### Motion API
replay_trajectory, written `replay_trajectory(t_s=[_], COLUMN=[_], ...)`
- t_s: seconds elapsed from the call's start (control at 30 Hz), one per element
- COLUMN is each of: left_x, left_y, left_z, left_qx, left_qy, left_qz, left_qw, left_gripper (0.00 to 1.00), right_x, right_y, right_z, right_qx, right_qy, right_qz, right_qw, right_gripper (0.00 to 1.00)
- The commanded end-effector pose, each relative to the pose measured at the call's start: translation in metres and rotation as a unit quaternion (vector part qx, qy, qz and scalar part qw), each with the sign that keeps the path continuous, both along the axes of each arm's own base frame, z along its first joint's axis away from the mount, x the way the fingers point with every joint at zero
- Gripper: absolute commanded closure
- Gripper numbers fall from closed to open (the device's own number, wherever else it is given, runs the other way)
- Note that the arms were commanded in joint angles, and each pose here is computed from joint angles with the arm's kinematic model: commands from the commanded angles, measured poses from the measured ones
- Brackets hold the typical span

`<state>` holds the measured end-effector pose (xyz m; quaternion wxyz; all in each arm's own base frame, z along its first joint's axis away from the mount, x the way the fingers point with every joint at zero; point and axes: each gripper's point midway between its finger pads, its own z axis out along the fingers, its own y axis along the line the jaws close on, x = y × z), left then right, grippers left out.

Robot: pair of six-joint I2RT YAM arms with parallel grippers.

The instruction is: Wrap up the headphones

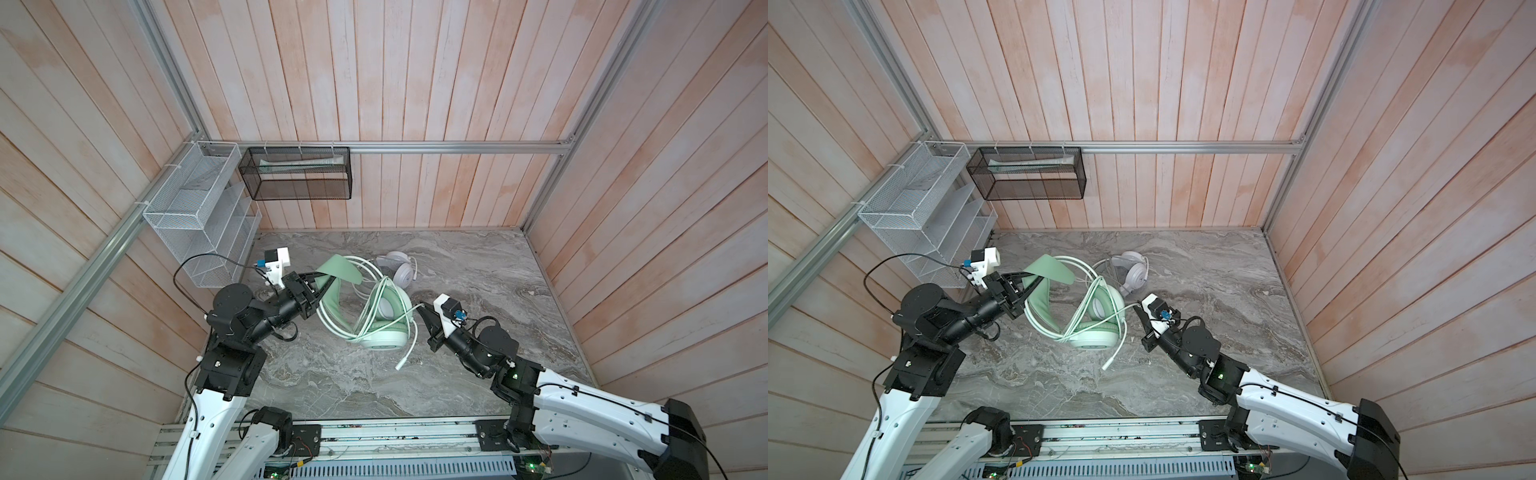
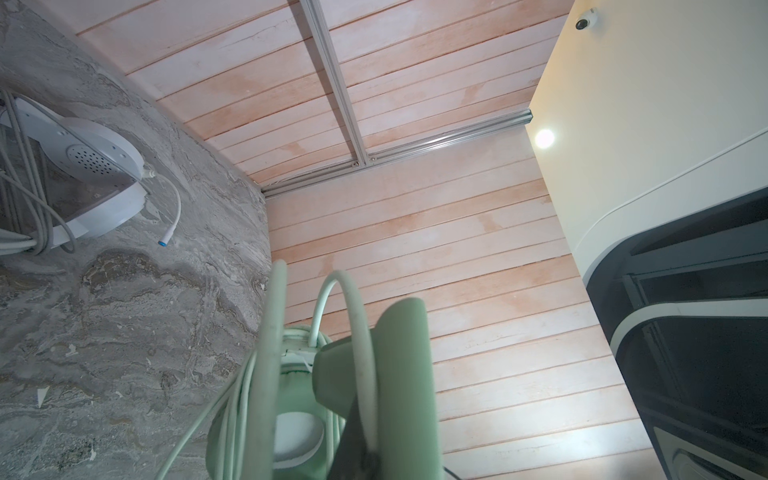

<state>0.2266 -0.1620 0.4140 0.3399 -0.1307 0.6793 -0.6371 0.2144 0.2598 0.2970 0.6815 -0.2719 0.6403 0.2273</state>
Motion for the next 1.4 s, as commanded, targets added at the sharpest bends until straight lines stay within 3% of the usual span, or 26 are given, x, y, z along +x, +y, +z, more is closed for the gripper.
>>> replay_trajectory(t_s=[0.0,0.37,0.6,0.8,1.0,1.27,1.37], left_x=[-0.009,-0.027,-0.050,-0.066,-0.073,-0.074,-0.071], left_y=[-0.005,-0.021,-0.027,-0.032,-0.031,-0.031,-0.030], left_z=[0.005,-0.034,-0.040,-0.031,-0.022,-0.029,-0.032], left_qx=[-0.001,0.041,0.021,-0.003,-0.010,-0.016,-0.016], left_qy=[-0.025,-0.026,-0.057,-0.092,-0.117,-0.118,-0.119], left_qz=[-0.025,-0.109,-0.159,-0.190,-0.194,-0.192,-0.188], left_qw=[0.999,0.993,0.985,0.978,0.974,0.974,0.975], left_gripper=[1.00,1.00,1.00,1.00,1.00,1.00,1.00], right_x=[0.011,0.041,0.059,0.061,0.051,0.020,0.003], right_y=[-0.030,-0.033,0.006,0.036,0.064,0.087,0.094], right_z=[0.022,0.064,0.038,0.021,-0.010,-0.026,-0.029], right_qx=[0.004,-0.021,-0.055,-0.053,-0.058,-0.012,0.005], right_qy=[-0.016,-0.031,0.008,0.053,0.113,0.177,0.200], right_qz=[-0.067,-0.097,-0.038,0.069,0.157,0.275,0.329], right_qw=[0.998,0.995,0.998,0.995,0.979,0.945,0.923], right_gripper=[1.00,1.00,1.00,1.00,1.00,0.98,0.96])
